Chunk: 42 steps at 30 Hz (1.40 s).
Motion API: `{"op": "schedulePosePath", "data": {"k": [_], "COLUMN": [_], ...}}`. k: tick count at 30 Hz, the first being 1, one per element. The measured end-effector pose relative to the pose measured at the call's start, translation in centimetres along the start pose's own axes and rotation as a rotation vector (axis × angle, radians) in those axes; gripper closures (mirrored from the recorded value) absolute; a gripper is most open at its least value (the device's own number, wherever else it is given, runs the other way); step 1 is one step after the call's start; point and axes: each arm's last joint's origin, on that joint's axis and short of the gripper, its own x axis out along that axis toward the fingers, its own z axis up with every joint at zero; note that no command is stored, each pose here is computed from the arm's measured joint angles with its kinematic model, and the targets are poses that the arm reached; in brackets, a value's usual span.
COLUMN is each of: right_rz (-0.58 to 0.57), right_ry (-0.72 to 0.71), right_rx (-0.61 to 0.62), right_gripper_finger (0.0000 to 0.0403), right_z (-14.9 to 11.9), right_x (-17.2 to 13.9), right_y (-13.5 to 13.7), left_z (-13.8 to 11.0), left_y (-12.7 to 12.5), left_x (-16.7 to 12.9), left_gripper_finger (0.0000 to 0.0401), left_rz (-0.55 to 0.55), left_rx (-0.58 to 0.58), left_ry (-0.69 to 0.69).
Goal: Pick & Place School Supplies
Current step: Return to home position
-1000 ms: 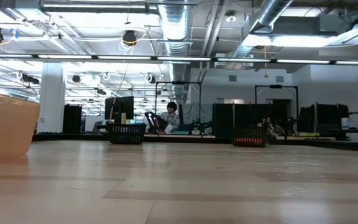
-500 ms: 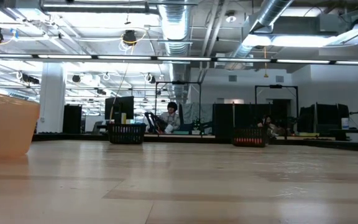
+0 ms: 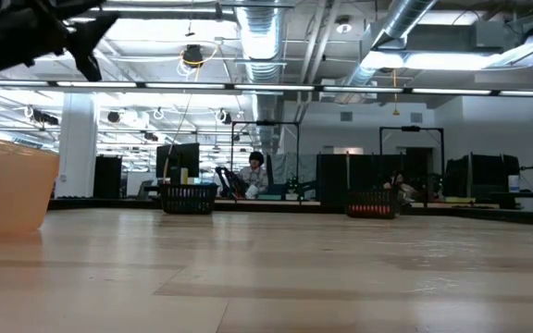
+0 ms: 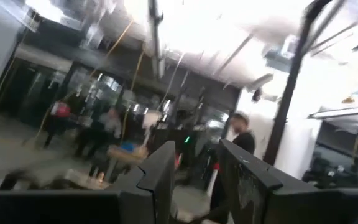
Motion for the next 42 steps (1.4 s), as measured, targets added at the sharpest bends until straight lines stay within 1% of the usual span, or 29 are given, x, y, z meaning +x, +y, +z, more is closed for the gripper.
{"op": "schedulePosePath", "data": {"k": [2,5,8,12,18,20,22,24,29,32,35,38,42], "right_rz": [0.000,-0.005,-0.020,-0.020,-0.003,0.015,0.024,0.006,0.008,0.012,0.021,0.033,0.051], "right_ry": [0.046,0.017,0.066,0.047,0.022,-0.009,-0.001,0.053,0.106,0.131,0.164,0.185,0.214], "right_rx": [0.027,0.038,0.086,0.110,0.155,0.160,0.161,0.166,0.063,0.071,0.088,0.111,0.154], "right_gripper_finger": [0.0296,0.0296,0.0296,0.0296,0.0296,0.0296,0.0296,0.0296,0.0296,0.0296,0.0296,0.0296,0.0296], "right_z": [-1.4,-2.7,-5.4,-8.4,-12.5,-13.4,-14.9,-15.5,-15.9,-16.2,-16.4,-16.6,-16.9], "right_x": [1.3,3.0,5.0,7.0,8.8,9.1,9.4,9.4,9.7,9.9,10.0,10.1,10.2], "right_y": [-0.6,-1.3,-2.5,-3.8,-5.3,-5.6,-6.0,-6.1,-6.1,-6.1,-6.0,-5.8,-5.6], "left_z": [-0.5,-0.8,-1.1,-1.5,-1.5,-1.5,-1.5,-1.5,-1.8,-1.9,-1.9,-2.1,-2.8], "left_y": [0.3,0.5,0.8,1.0,1.0,1.0,1.0,1.0,1.1,1.2,1.2,1.5,2.3], "left_x": [0.1,0.3,0.4,0.6,0.6,0.6,0.6,0.6,0.6,0.6,0.6,0.5,0.1], "left_gripper_finger": [0.0284,0.0284,0.0284,0.0284,0.0284,0.0284,0.0284,0.0284,0.0284,0.0284,0.0284,0.0284,0.0284], "left_rz": [0.040,0.062,0.079,0.097,0.095,0.094,0.095,0.097,0.109,0.116,0.122,0.192,0.371], "left_rx": [-0.016,-0.007,-0.016,-0.037,-0.059,-0.059,-0.059,-0.060,-0.064,-0.057,-0.013,0.009,0.026], "left_ry": [0.041,0.066,0.097,0.128,0.129,0.130,0.131,0.136,0.157,0.171,0.170,0.172,0.205]}}
